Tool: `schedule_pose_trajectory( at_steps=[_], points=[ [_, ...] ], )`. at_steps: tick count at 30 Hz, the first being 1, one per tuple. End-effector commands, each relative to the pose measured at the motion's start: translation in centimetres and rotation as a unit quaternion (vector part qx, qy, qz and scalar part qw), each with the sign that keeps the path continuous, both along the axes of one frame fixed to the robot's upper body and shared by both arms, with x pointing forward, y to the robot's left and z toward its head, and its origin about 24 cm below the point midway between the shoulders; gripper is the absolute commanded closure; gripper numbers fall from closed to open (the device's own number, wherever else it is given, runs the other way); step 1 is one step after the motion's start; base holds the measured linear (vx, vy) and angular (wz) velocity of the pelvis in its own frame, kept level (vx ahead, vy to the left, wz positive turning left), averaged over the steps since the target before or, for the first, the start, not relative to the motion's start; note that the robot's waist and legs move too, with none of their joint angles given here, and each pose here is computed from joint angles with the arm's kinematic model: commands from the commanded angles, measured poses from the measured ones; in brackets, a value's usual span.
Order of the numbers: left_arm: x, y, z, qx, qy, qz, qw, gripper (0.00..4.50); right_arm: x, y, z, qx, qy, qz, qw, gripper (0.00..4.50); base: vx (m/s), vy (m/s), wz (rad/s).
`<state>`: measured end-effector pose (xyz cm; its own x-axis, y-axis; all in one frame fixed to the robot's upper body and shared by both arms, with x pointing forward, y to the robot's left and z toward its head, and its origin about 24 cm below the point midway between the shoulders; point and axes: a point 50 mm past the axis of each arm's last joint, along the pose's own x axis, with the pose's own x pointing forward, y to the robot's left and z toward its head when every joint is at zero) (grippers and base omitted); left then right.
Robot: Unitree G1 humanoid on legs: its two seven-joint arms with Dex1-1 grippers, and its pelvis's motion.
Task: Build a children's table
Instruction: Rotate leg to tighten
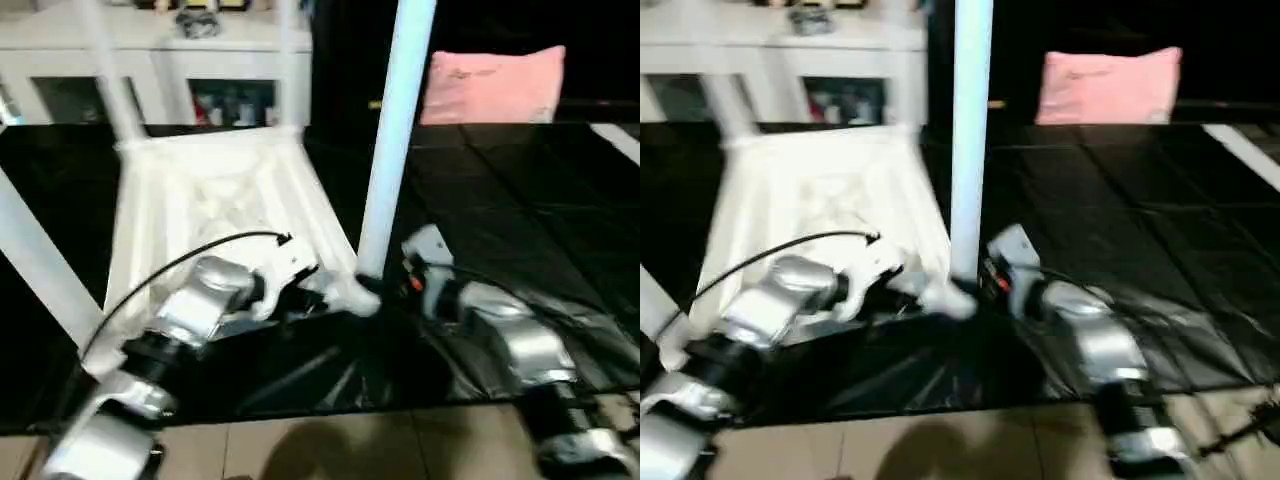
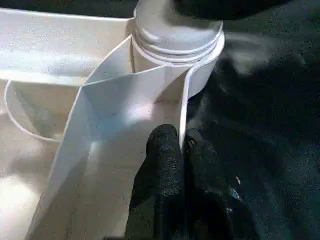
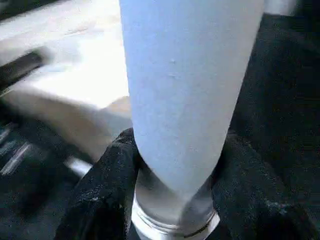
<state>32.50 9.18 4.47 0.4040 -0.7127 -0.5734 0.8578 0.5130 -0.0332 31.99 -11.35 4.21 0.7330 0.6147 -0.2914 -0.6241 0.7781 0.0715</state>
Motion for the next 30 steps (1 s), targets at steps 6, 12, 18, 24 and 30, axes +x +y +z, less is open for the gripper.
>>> schedule_pose_trajectory(
  at_steps=[6,12,18,24,30],
  points=[
    [1.2,-3.5,2.6,-0.032,-0.059,-0.005,0.998,4.50,-0.8,3.6,-1.8,0.019,0.067,0.007,0.998,1.86,0.000,0.000,0.00],
    [1.0,-1.7,2.1,-0.001,-0.063,-0.030,0.998,4.50,-0.9,1.8,-1.5,0.026,0.039,0.017,0.999,1.40,0.000,0.000,0.00],
    [0.4,0.7,1.8,0.011,-0.051,-0.096,0.994,4.50,-1.5,-1.8,-0.2,0.046,0.003,0.073,0.996,0.85,0.000,0.000,0.00],
    [-0.9,2.0,1.9,0.018,-0.040,-0.200,0.979,4.50,-2.4,-4.3,1.6,0.047,-0.016,0.175,0.983,0.29,0.000,0.000,0.00],
    [-2.0,2.8,1.9,0.036,-0.015,-0.309,0.950,4.50,-3.3,-5.9,2.8,0.017,0.003,0.298,0.954,0.02,0.000,0.000,0.00]
  ],
)
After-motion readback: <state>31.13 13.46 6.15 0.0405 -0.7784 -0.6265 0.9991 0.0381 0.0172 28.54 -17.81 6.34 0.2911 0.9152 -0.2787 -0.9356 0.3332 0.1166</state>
